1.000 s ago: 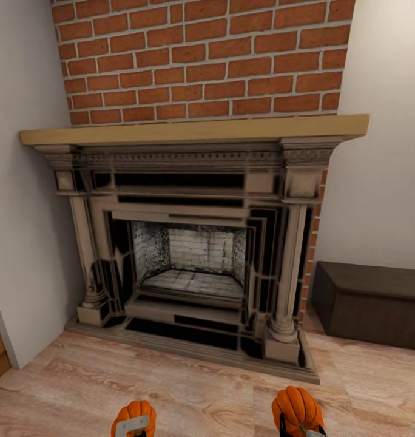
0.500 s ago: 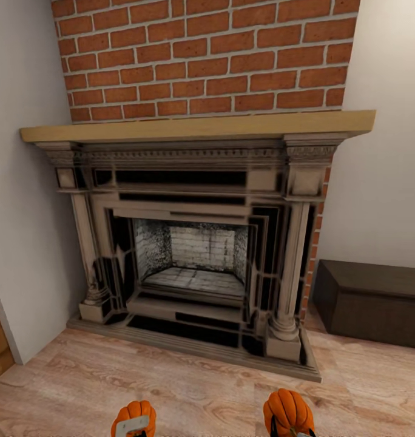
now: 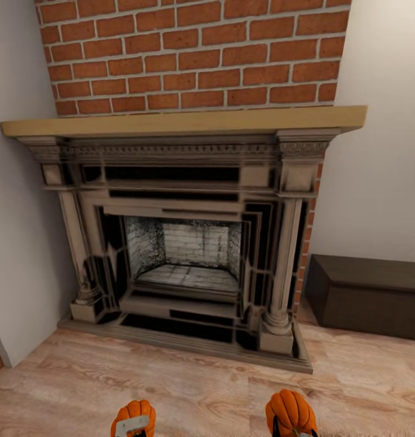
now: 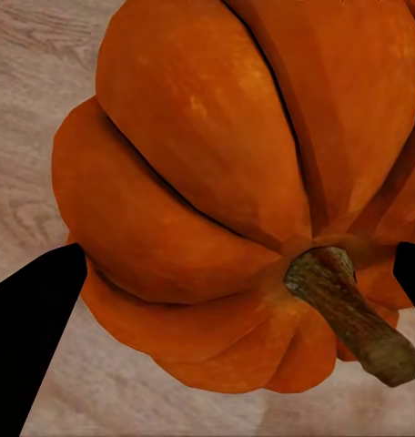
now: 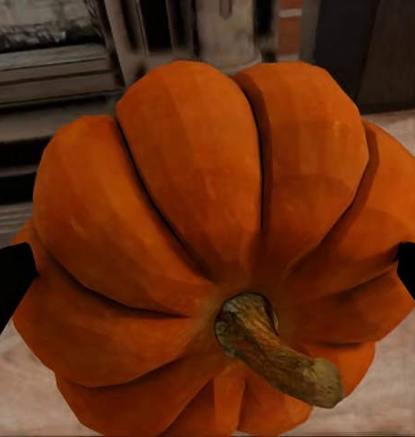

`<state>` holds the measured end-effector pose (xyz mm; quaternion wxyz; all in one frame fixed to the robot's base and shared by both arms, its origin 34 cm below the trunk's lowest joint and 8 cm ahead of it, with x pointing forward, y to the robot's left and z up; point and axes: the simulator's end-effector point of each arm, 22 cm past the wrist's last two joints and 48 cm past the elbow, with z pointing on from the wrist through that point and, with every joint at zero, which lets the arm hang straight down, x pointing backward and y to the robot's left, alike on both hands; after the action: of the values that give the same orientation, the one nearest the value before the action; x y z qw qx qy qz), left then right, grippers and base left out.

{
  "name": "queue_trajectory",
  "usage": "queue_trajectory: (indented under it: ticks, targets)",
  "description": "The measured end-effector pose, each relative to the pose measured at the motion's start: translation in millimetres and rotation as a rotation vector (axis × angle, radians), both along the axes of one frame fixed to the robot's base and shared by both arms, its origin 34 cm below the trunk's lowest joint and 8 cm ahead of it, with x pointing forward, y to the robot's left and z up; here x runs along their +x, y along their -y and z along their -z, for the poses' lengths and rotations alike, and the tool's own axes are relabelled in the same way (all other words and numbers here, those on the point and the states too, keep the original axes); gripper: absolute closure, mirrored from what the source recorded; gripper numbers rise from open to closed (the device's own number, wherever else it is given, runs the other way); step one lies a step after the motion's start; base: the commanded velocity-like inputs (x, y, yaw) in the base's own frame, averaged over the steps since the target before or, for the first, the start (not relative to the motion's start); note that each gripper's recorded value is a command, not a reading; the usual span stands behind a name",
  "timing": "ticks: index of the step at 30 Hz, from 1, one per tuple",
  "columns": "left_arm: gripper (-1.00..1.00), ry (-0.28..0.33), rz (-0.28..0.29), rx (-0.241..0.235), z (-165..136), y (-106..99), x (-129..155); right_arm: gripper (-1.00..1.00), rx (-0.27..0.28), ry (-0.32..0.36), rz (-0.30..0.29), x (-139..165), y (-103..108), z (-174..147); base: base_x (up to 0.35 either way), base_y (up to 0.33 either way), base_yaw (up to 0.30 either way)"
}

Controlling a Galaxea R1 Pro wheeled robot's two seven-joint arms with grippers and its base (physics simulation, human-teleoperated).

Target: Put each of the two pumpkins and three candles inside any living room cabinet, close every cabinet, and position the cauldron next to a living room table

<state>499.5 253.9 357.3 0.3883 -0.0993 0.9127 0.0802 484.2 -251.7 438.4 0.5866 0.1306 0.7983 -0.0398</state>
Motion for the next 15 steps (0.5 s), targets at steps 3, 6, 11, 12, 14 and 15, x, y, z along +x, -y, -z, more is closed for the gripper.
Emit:
queue_trajectory:
  ticks: [3, 6, 11, 12, 14, 15]
  targets:
    - [1.0, -0.002, -0.003, 0.0, -5.5, -0.8, 0.8, 1.0, -0.004, -0.003, 0.001, 1.6, 2.8, -5.8, 0.0, 0.0, -0.259]
    - [1.0, -0.004, -0.003, 0.001, -11.4, -0.8, 1.8, 1.0, -0.004, -0.008, 0.005, 1.7, 4.8, -10.1, 0.0, 0.0, -0.275]
    - [1.0, -0.003, -0.001, -0.001, -22.3, 1.0, 4.5, 1.0, -0.005, -0.066, 0.003, -10.9, 4.9, 0.9, 0.0, 0.0, -0.289]
    - [1.0, -0.003, -0.002, -0.001, -24.4, 1.1, 4.9, 1.0, -0.005, -0.068, 0.004, -11.2, 5.2, -0.2, 0.0, 0.0, -0.293]
    - [1.0, -0.003, -0.001, -0.002, -28.7, 2.0, 5.9, 1.0, -0.006, -0.072, 0.004, -11.6, 5.2, -2.7, 0.0, 0.0, -0.293]
    - [1.0, -0.003, -0.001, -0.003, -30.8, 2.0, 6.3, 1.0, -0.005, -0.072, 0.006, -11.2, 5.6, -4.8, 0.0, 0.0, -0.294]
